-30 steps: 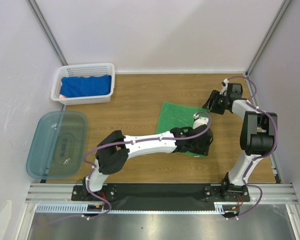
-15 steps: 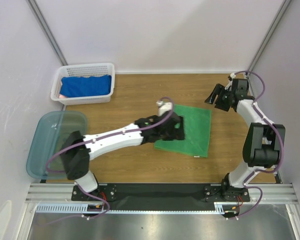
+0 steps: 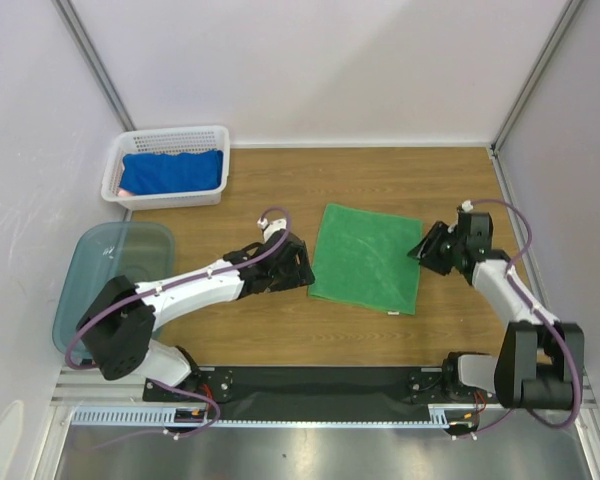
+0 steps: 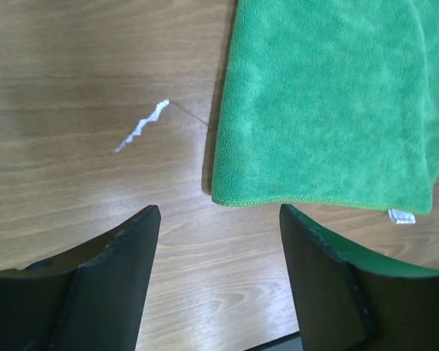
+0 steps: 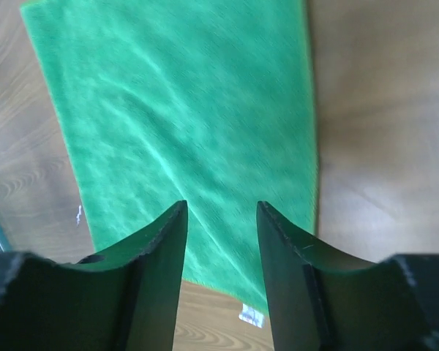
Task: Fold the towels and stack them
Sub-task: Fold the towel
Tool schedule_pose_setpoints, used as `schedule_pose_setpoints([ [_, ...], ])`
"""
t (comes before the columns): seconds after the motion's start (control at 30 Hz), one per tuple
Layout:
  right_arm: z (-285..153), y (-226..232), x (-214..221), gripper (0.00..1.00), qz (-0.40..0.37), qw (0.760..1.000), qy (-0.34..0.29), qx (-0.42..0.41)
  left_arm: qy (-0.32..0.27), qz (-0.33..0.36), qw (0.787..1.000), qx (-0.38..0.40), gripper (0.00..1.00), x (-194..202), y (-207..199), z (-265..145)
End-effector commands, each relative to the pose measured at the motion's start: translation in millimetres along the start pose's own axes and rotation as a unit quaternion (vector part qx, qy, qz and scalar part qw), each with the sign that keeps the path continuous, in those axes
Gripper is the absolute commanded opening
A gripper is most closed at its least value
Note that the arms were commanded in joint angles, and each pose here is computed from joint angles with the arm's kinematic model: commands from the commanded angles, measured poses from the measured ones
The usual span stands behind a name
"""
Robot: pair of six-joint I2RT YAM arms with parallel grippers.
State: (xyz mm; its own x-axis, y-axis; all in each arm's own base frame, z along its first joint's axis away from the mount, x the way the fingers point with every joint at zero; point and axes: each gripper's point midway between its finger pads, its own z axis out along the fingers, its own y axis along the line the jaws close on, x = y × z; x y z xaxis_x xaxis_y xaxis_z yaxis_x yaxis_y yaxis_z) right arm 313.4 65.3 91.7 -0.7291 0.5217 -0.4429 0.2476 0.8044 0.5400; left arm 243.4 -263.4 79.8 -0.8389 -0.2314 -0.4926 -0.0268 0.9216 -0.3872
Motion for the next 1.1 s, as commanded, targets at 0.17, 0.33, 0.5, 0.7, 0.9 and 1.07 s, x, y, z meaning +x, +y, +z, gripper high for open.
schedule_pose_setpoints([
  [0.17,0.5,-7.7,8.1,0.44,0.016,0.999,-0.024,0.013,-0.019,-0.008,0.997,0.069,0.7,-3.1,-20.3,7.2],
  [0.33,3.3,1.2,-1.4,0.33,-0.004,0.999,-0.029,0.029,-0.041,-0.005,0.994,0.1,0.63,-16.0,-40.0,-5.2],
  [0.5,14.0,4.4,-2.7,0.1,0.002,0.999,-0.034,0.03,-0.06,-0.016,0.985,0.163,0.37,-28.0,-81.2,-15.2],
  [0.7,31.5,-0.9,-2.1,0.0,-0.021,0.998,-0.013,0.059,-0.024,-0.033,0.984,0.171,0.0,-11.7,-102.8,19.5],
  [0.9,42.8,-7.3,-14.6,0.0,-0.036,0.996,-0.022,0.077,-0.001,-0.042,0.99,0.133,0.0,3.6,-89.3,56.7],
  [1.07,60.6,-24.0,-4.8,0.0,-0.031,0.995,-0.001,0.093,0.004,-0.048,0.994,0.097,0.0,3.9,-64.1,70.0],
])
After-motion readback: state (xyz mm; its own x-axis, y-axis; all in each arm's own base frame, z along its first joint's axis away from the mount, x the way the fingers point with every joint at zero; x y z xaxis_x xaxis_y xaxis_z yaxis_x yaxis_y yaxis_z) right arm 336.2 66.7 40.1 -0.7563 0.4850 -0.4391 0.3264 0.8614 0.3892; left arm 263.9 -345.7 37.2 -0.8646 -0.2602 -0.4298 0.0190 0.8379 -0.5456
